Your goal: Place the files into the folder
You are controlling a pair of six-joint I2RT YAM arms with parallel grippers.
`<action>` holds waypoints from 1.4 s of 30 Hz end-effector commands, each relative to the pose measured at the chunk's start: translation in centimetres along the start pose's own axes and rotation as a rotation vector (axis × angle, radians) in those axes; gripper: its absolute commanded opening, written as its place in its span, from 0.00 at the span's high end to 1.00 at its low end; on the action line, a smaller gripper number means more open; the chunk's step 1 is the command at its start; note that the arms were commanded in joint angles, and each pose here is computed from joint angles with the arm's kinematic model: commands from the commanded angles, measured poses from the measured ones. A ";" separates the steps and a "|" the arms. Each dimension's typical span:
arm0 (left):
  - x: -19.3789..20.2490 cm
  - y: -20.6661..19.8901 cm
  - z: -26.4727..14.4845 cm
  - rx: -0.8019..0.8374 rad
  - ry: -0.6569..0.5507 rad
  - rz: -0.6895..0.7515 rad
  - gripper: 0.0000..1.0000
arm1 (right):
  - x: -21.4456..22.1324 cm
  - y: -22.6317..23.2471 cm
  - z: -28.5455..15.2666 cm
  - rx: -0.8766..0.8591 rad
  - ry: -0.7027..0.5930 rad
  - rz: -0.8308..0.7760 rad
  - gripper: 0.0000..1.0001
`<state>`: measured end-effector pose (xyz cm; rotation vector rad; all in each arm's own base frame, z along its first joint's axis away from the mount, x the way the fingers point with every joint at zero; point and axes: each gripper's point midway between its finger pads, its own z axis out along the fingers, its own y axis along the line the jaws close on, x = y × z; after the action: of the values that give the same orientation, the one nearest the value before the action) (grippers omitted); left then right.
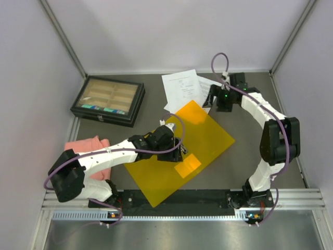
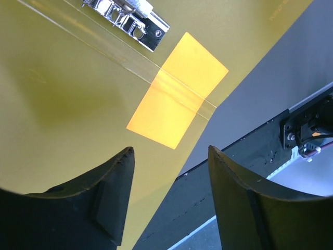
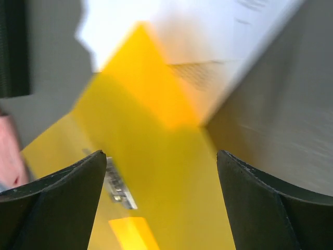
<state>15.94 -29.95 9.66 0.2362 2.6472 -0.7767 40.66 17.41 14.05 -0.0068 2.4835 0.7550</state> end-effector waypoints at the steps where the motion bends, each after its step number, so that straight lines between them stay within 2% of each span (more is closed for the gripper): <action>1: -1.7 -1.6 0.0 0.050 -0.051 0.029 0.36 | 2.0 -6.2 -0.2 0.164 0.068 0.022 0.14; 7: -2.1 -0.3 -0.3 -0.007 -0.085 0.010 0.34 | 5.6 -6.8 0.8 0.128 0.109 0.074 0.14; 13: -2.9 0.2 -0.9 -0.033 -0.120 0.015 0.32 | 8.6 -3.8 -0.5 0.018 0.125 0.056 0.15; 17: -3.1 0.5 -0.7 -0.039 -0.129 0.005 0.32 | 9.0 -0.4 -2.0 -0.120 0.104 0.067 0.15; 21: -3.5 0.5 -0.8 -0.041 -0.130 0.003 0.32 | 8.2 0.4 -3.1 -0.128 0.091 0.064 0.14; 26: -4.1 0.5 -1.7 -0.049 -0.155 0.001 0.31 | 1.9 -3.5 -2.3 0.124 -0.034 0.024 0.13; 29: -3.9 0.9 -2.1 -0.054 -0.161 -0.006 0.31 | -2.0 -4.3 -0.3 0.173 -0.069 0.014 0.13; 32: -3.6 1.4 -2.7 -0.072 -0.161 -0.016 0.31 | -5.6 -4.7 2.3 0.181 -0.097 0.020 0.14; 33: -3.7 1.4 -3.0 -0.074 -0.167 -0.021 0.31 | -8.0 -3.9 2.3 0.165 -0.135 0.007 0.15; 34: -3.7 1.9 -3.1 -0.091 -0.175 -0.023 0.31 | -7.9 -4.8 4.2 0.175 -0.109 0.019 0.16; 37: -3.6 2.7 -3.7 -0.121 -0.187 -0.032 0.30 | -9.9 -4.9 6.7 0.142 -0.136 0.019 0.18; 42: -4.8 3.7 -5.1 -0.169 -0.246 -0.051 0.30 | -11.2 -5.2 9.4 0.108 -0.161 0.013 0.26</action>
<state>18.58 -25.72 11.92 0.0994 2.5360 -0.6005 52.96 15.82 9.12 0.1106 2.4593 0.5756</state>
